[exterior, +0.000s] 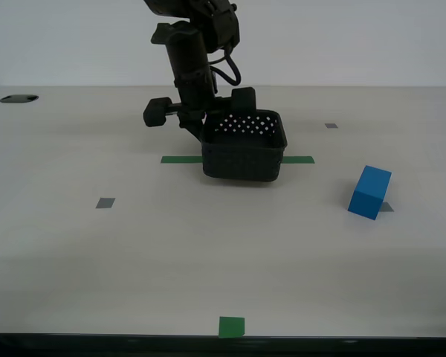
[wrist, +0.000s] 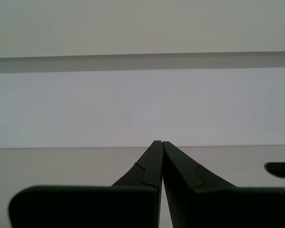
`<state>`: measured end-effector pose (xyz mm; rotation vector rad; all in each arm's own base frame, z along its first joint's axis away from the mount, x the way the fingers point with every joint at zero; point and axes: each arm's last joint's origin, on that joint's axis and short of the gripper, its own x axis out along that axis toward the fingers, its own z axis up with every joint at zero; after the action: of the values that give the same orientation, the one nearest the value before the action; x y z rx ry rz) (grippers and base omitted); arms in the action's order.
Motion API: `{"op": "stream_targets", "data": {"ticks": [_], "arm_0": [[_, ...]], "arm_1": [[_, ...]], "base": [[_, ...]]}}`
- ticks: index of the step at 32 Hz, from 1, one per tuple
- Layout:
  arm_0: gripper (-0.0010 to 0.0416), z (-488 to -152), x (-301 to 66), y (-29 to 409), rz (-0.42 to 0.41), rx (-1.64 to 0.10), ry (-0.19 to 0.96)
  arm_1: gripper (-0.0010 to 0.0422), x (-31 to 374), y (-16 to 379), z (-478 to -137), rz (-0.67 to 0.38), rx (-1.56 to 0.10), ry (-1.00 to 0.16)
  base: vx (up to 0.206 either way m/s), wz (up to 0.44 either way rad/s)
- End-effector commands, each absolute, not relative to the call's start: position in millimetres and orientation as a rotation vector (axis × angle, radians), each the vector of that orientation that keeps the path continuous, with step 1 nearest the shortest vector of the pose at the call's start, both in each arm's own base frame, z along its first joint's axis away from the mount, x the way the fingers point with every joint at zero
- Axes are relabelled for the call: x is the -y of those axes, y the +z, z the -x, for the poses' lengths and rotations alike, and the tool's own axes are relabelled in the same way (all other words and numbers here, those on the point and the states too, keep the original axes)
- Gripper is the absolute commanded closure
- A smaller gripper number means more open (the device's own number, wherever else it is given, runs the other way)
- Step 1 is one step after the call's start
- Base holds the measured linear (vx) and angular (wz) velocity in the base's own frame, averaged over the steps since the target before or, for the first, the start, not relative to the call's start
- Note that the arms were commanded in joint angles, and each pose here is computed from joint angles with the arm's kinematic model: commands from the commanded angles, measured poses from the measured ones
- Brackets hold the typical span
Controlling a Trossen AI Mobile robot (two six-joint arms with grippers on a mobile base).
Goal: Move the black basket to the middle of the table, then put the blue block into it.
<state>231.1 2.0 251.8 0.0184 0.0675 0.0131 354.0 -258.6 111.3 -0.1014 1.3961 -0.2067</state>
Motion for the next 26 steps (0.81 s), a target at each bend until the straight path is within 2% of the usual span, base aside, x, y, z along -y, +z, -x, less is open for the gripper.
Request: {"op": "stream_targets", "data": {"ticks": [1, 6, 7, 10, 11, 12, 14, 18, 22, 25, 26], "arm_0": [[0.0405, -231, -2, 252, -0.018, -0.066, 0.014], [0.0405, -231, -2, 252, -0.018, -0.066, 0.014], [0.0405, -231, -2, 252, -0.018, -0.067, 0.014], [0.0405, -231, -2, 252, -0.019, -0.068, 0.014], [0.0405, -231, -2, 251, -0.022, -0.075, 0.014], [0.0405, -231, -2, 251, -0.026, -0.080, 0.014], [0.0405, -230, -2, 247, -0.035, -0.120, 0.013], [0.0405, -229, -4, 242, -0.111, -0.278, 0.047], [0.0405, -227, -9, 254, -0.162, -0.508, 0.207], [0.0405, -222, -10, 265, -0.187, -0.633, 0.240], [0.0405, -218, -11, 271, -0.195, -0.704, 0.239]], "arm_1": [[0.0400, 259, 111, -354, 0.137, -1.395, -0.191], [0.0337, 258, 110, -353, 0.162, -1.416, -0.192], [0.0300, 258, 109, -353, 0.160, -1.419, -0.190], [0.0244, 258, 111, -353, 0.167, -1.419, -0.198], [0.0214, 258, 116, -353, 0.171, -1.405, -0.206], [0.0203, 258, 119, -353, 0.170, -1.399, -0.213], [0.0165, 257, 144, -355, 0.164, -1.336, -0.265], [0.0160, 251, 189, -356, 0.141, -1.203, -0.307], [0.0199, 235, 225, -355, 0.055, -1.054, -0.252], [0.0229, 223, 238, -358, 0.058, -1.021, -0.241], [0.0255, 214, 241, -360, 0.059, -1.023, -0.224]], "base": [[0.000, 0.000], [0.000, 0.000], [0.000, 0.000], [0.000, 0.000], [0.000, 0.000], [0.000, 0.000], [0.000, 0.000], [0.000, 0.000], [0.000, 0.000], [0.000, 0.000], [0.000, 0.000]]}}
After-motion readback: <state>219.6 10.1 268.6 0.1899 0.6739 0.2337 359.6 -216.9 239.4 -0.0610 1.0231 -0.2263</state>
